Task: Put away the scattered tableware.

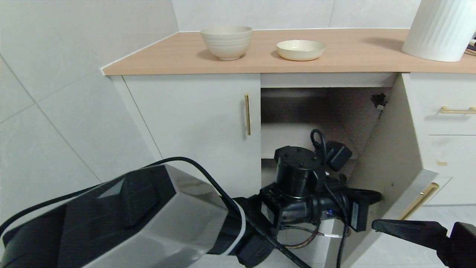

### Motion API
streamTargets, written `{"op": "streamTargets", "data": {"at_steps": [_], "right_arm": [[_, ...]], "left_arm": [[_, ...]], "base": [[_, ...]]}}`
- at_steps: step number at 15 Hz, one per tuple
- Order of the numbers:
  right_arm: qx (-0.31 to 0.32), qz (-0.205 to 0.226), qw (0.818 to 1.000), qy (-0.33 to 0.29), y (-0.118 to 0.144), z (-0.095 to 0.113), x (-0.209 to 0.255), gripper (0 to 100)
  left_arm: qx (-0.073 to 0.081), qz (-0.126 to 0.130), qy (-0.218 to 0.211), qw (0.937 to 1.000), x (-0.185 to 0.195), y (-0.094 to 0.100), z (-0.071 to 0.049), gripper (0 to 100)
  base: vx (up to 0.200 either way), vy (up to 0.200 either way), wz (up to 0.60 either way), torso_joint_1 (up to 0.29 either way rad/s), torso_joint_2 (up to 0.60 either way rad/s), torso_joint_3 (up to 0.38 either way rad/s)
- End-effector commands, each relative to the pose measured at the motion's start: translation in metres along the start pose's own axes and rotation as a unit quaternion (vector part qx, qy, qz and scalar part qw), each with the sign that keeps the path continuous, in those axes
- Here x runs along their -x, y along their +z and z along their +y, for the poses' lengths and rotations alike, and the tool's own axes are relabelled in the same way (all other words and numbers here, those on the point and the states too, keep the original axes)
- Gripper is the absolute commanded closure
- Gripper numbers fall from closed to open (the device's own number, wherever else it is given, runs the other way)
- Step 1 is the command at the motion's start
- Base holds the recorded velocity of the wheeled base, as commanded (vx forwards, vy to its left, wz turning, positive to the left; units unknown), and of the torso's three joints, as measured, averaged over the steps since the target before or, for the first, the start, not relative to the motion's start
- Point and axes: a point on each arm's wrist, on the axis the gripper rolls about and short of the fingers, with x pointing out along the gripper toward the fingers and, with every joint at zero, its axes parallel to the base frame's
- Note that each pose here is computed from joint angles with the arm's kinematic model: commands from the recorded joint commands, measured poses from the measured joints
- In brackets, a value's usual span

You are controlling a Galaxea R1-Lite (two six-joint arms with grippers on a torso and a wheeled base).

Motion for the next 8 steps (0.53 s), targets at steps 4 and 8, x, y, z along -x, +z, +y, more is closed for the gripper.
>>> {"op": "streamTargets", "data": {"at_steps": [4, 8], "right_arm": [[0.0, 0.001, 1.0, 0.006, 0.0, 0.002, 0.0, 0], [-0.025, 0.04, 0.997, -0.059, -0.01, -0.025, -0.019, 0]], "left_arm": [[0.001, -0.018, 0.043, 0.9989, 0.026, 0.008, 0.002, 100], [0.014, -0.018, 0.099, 0.9948, 0.086, 0.02, 0.017, 100]], "base": [[0.0, 0.0, 0.0, 0.0, 0.0, 0.0], [0.0, 0.0, 0.0, 0.0, 0.0, 0.0]]}}
